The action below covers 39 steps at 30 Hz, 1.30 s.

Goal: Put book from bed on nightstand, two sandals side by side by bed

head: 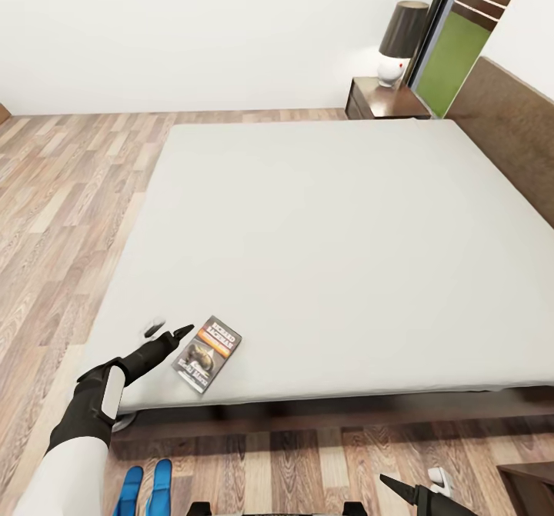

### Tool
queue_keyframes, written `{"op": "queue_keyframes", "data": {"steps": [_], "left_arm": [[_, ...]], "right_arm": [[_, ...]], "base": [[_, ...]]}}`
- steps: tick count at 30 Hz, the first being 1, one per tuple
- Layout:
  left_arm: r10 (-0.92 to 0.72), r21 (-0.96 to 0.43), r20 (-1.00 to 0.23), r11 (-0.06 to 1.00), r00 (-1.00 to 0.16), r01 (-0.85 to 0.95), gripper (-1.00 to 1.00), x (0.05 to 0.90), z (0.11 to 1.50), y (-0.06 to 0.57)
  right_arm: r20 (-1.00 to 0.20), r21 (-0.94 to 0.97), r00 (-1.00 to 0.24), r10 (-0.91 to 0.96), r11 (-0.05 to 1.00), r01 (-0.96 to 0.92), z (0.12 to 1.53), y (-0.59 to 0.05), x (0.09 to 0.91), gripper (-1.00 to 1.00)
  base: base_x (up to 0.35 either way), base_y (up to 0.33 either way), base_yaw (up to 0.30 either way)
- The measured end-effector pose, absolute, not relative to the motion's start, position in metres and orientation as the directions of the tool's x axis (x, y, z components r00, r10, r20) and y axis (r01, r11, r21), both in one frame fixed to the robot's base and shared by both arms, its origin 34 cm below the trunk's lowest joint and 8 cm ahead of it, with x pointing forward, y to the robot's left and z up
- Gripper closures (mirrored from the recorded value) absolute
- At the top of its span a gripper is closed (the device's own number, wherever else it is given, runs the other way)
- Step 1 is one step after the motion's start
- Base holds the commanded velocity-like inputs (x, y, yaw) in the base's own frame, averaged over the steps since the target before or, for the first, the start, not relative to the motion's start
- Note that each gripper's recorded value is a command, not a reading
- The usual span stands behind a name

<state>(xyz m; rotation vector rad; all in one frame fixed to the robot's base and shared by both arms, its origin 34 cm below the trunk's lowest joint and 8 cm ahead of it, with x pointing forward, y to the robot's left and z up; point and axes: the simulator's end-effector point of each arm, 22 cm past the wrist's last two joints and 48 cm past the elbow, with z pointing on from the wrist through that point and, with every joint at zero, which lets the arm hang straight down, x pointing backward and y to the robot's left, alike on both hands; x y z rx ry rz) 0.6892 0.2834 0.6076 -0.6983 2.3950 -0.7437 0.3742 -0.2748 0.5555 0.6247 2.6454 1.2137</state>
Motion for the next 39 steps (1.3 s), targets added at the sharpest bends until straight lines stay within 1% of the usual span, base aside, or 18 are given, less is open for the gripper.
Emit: {"op": "queue_keyframes", "data": {"steps": [39], "left_arm": [[-0.605, -0.626, -0.33, 0.715, -0.724, -0.311, -1.0, 0.691, 0.549, 0.283]], "right_arm": [[0.023, 0.755, -0.899, 0.437, 0.582, 0.303, 0.497, -0.275, 0.376, -1.0]], "base": [[0.0, 0.0, 0.0]]}}
